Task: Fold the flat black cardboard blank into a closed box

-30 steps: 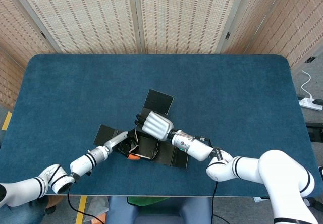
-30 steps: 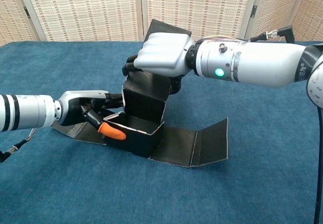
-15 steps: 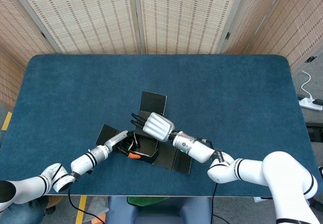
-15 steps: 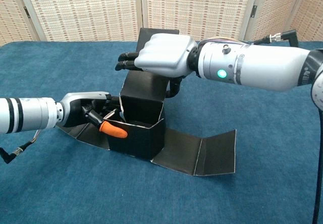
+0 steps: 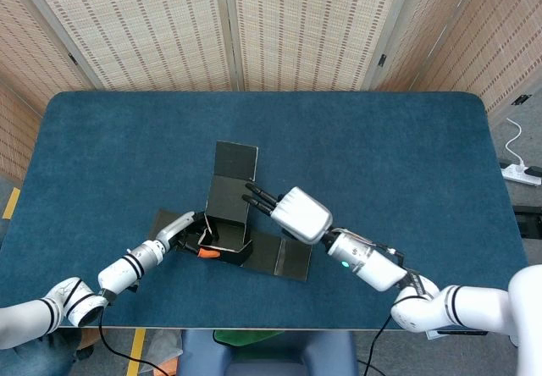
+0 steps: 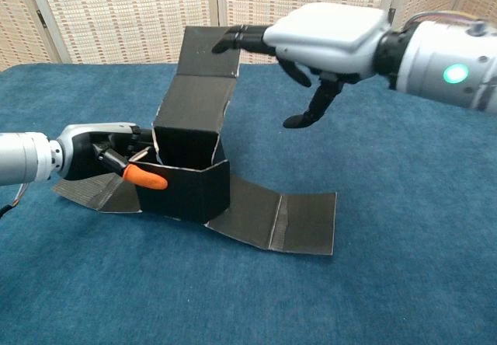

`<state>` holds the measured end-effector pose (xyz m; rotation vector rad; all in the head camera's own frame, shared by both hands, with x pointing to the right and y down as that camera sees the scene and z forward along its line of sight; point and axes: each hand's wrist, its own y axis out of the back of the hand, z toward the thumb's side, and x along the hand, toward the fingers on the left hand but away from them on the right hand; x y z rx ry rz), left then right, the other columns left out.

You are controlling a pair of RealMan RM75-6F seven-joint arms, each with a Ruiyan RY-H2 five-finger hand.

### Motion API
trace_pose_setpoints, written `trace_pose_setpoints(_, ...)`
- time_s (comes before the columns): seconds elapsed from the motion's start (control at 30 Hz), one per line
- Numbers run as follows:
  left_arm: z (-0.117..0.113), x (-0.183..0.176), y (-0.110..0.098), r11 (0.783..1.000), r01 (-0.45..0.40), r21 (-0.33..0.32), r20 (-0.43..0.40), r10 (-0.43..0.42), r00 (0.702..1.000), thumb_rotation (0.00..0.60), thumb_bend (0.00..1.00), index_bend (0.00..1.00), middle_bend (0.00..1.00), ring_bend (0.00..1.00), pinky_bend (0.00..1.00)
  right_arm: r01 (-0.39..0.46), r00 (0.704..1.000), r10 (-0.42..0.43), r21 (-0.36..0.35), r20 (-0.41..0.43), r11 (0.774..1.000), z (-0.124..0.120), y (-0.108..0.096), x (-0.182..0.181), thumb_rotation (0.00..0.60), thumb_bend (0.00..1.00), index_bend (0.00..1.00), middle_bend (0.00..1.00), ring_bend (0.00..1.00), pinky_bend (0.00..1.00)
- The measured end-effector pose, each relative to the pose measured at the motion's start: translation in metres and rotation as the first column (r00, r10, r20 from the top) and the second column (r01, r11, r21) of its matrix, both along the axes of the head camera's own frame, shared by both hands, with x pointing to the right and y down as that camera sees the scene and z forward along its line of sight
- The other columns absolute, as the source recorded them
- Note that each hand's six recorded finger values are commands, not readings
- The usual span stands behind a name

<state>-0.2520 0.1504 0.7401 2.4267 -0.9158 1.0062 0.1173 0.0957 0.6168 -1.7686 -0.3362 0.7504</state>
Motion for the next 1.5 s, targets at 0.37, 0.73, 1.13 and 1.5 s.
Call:
trace_pose_setpoints(0.37, -0.042, -0.026, -0.025, 0.944, 0.284, -0.167, -0.166, -0.311, 0.936, 0.600, 0.20, 0.34, 0.31, 0.44, 0.55, -0.306, 0.882, 0.311, -0.069, 0.354, 0.949, -0.064, 0.006, 0.108, 0.600, 0.17, 0.00, 0.00, 0.64, 1.00)
trace_pose_setpoints(0.73, -0.081, -0.029, -0.044, 0.786, 0.423, -0.451, -0.319, -0.585, 0.746, 0.600, 0.20, 0.33, 0.31, 0.43, 0.55, -0.360, 0.774, 0.394, -0.168, 0.496, 0.918, -0.065, 0.021, 0.143, 0.600, 0.17, 0.00, 0.00, 0.64, 1.00)
trace_pose_setpoints(1.13, -0.101, -0.006, -0.032, 0.821, 0.302, -0.484, -0.378, -0.507, 0.775, 0.600, 0.20, 0.33, 0.31, 0.43, 0.55, -0.297, 0.791, 0.315, -0.122, 0.525, 0.947, -0.050, -0.005, 0.037, 0.600, 0.07, 0.00, 0.00, 0.65, 1.00)
trace_pose_setpoints(1.5, -0.089, -0.001, -0.021, 0.889, 0.233, -0.394, -0.350, -0.379, 0.857, 0.600, 0.20, 0.33, 0.30, 0.43, 0.55, -0.276, 0.794, 0.253, -0.043, 0.552, 0.960, -0.058, -0.016, -0.011, 0.600, 0.06, 0.00, 0.00, 0.66, 1.00)
